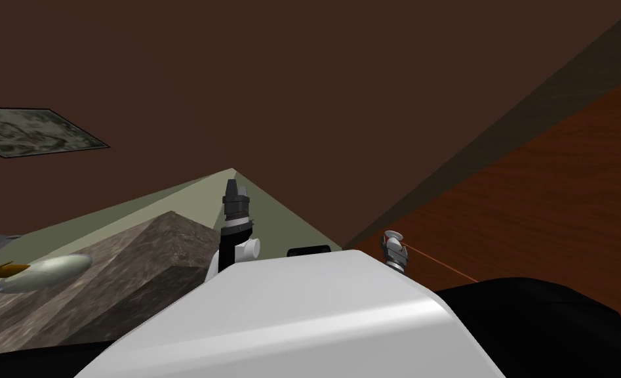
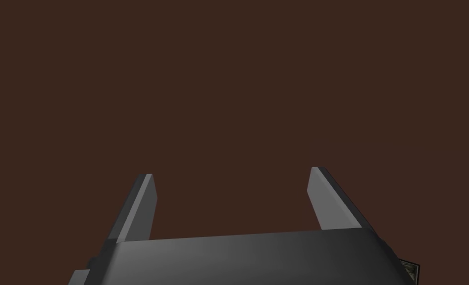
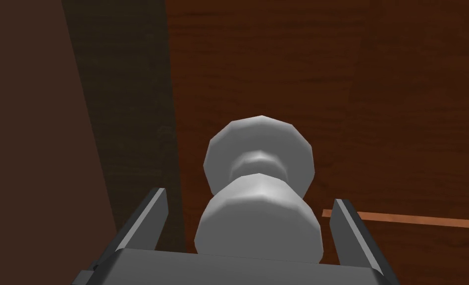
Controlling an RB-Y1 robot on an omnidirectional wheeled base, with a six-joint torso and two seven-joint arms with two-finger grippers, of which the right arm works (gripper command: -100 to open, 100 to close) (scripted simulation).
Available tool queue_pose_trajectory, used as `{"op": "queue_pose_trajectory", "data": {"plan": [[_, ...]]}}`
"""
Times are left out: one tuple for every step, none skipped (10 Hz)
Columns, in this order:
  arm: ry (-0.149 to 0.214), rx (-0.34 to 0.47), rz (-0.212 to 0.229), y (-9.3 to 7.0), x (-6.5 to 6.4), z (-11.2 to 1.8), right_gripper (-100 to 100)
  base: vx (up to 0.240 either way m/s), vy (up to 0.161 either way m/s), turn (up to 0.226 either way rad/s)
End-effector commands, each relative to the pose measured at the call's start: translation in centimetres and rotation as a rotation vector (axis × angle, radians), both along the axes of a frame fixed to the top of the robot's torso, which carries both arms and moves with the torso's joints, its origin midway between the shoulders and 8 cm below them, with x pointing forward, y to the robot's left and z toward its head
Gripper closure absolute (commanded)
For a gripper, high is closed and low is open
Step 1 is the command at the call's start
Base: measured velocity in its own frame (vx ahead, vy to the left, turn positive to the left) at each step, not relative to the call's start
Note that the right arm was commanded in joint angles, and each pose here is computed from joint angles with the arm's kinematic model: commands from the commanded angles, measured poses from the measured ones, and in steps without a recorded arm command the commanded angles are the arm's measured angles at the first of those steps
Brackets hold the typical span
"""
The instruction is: Pull the door open
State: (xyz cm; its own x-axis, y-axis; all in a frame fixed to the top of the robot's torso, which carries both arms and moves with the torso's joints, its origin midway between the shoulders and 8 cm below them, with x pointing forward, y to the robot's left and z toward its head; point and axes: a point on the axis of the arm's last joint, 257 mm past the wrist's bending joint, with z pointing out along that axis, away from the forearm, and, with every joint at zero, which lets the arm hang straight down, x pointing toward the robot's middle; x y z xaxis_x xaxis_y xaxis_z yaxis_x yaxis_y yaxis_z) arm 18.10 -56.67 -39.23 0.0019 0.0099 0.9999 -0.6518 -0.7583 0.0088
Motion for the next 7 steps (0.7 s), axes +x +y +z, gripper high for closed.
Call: {"op": "queue_pose_trajectory", "data": {"plan": [[0.000, -0.001, 0.005, -0.66, 0.48, 0.02, -100, 0.031, -0.017, -0.053], [0.001, -0.001, 0.004, -0.45, 0.23, 0.02, -100, 0.014, -0.006, -0.008], [0.001, -0.001, 0.004, -0.45, 0.23, 0.02, 100, 0.000, 0.000, 0.000], [0.001, -0.001, 0.004, -0.45, 0.23, 0.02, 100, -0.007, -0.001, 0.005], [0.001, -0.001, 0.004, -0.45, 0.23, 0.02, 100, -0.005, 0.001, 0.004], [0.001, -0.001, 0.004, -0.45, 0.23, 0.02, 100, 0.000, 0.000, 0.000], [0.001, -0.001, 0.004, -0.45, 0.23, 0.02, 100, 0.000, 0.000, 0.000]]}}
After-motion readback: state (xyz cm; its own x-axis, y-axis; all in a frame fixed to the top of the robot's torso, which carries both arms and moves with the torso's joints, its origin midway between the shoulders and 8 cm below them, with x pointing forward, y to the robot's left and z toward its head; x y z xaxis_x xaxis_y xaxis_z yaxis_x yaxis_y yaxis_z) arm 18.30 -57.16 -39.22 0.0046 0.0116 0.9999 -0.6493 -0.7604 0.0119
